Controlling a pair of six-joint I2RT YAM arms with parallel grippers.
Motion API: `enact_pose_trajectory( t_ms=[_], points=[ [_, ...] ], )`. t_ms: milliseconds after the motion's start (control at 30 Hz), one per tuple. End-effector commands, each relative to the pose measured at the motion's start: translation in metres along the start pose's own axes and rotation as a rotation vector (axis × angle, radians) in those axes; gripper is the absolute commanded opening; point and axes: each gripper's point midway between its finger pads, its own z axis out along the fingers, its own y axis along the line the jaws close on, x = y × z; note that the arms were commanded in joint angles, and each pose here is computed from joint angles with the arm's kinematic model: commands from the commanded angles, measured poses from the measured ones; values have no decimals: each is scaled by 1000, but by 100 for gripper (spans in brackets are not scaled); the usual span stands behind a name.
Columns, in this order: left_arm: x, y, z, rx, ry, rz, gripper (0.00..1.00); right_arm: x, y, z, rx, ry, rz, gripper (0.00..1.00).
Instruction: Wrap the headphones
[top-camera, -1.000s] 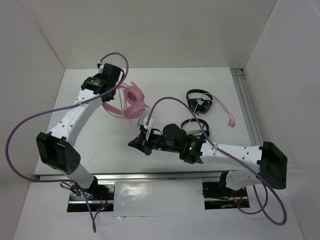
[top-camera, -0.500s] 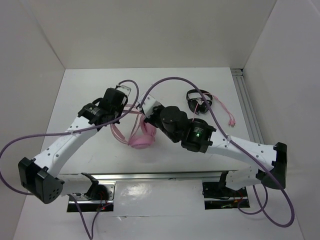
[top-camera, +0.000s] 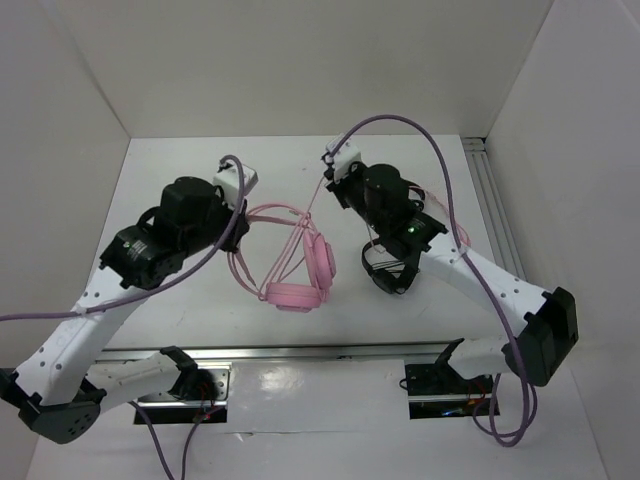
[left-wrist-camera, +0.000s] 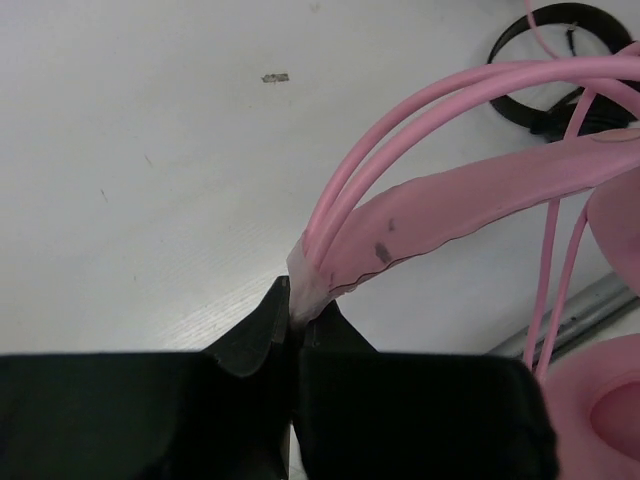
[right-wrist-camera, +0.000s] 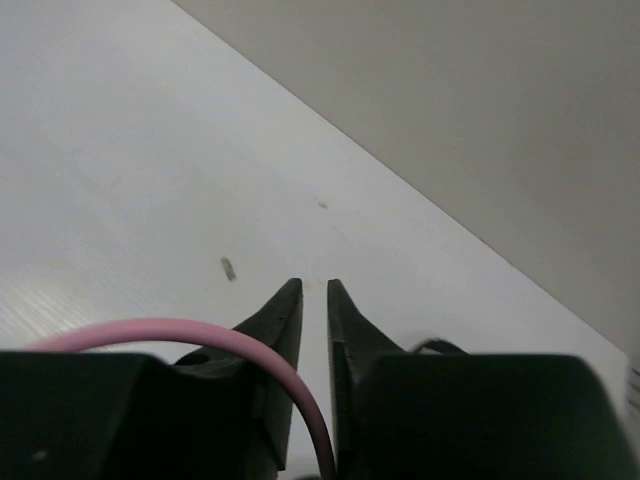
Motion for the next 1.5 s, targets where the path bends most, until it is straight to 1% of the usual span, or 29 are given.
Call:
enact_pose_trajectory(
  t_ms=[0,33,67,100,133,200,233,267,333,433,467,500,533,567,700,867,933,967,1000,1067,1133,1167,1233,1267,1300,1333,1367,1433,1467],
  points=[
    [-49,-20,-55,132,-143,5,0,-33,0,16,-121,-196,195,23],
    [-57,-22,-61,143,-158,5,0,-42,20,16,-248,-243,204,28],
    [-63,-22,-66,144,-161,-7,0,-40,34,18,-309,-238,258,32],
    [-70,-23,-72,147,-171,-30,0,-34,45,27,-368,-225,281,39],
    [-91,-22,-82,149,-214,-32,0,-43,63,24,-477,-260,294,41],
    [-107,-23,-93,152,-243,-51,0,-42,78,27,-569,-261,372,44],
    [-124,-24,-109,167,-299,-64,0,-32,91,33,-615,-249,400,46],
    [-131,-24,-111,168,-315,-65,0,-35,99,31,-662,-287,416,47],
    [-147,-18,-125,141,-367,-112,0,-27,111,35,-705,-279,485,48],
    [-178,4,-162,44,-506,-196,0,1,131,45,-773,-263,588,48],
    [-184,15,-165,-16,-525,-223,0,2,136,41,-799,-306,601,48],
    [-189,19,-167,-40,-540,-246,0,5,141,39,-825,-299,652,48],
    [-196,26,-181,-62,-582,-272,0,17,149,43,-843,-277,679,48],
    [-200,37,-183,-123,-604,-303,0,15,154,41,-867,-308,685,49],
    [-209,59,-201,-227,-680,-391,0,41,189,37,-938,-249,740,49],
    [-215,78,-193,-349,-693,-434,0,67,223,26,-991,-196,757,49],
    [-219,81,-187,-375,-697,-442,0,81,228,25,-958,-170,752,49],
    [-222,81,-180,-376,-691,-440,0,82,226,23,-947,-168,756,47],
    [-223,81,-174,-386,-684,-441,0,84,225,23,-933,-163,750,25],
    [-223,85,-159,-425,-658,-432,0,90,225,17,-931,-151,745,7],
    [-221,103,-142,-523,-629,-423,0,79,227,4,-921,-162,714,1],
    [-220,108,-136,-544,-615,-423,0,86,229,3,-919,-143,703,0],
    [-219,122,-123,-589,-594,-428,0,78,235,-11,-906,-125,671,0],
    [-214,140,-116,-633,-577,-451,0,74,237,-14,-899,-142,620,0],
    [-208,148,-102,-643,-540,-457,0,56,246,-30,-923,-167,590,0],
    [-206,151,-90,-622,-520,-465,0,60,251,-33,-906,-131,574,0],
    [-195,167,-82,-656,-486,-488,0,61,256,-40,-912,-129,540,0],
    [-180,178,-62,-689,-427,-505,0,44,267,-62,-955,-147,508,0],
    [-171,185,-52,-702,-394,-506,0,45,270,-66,-962,-121,480,0]
  ],
)
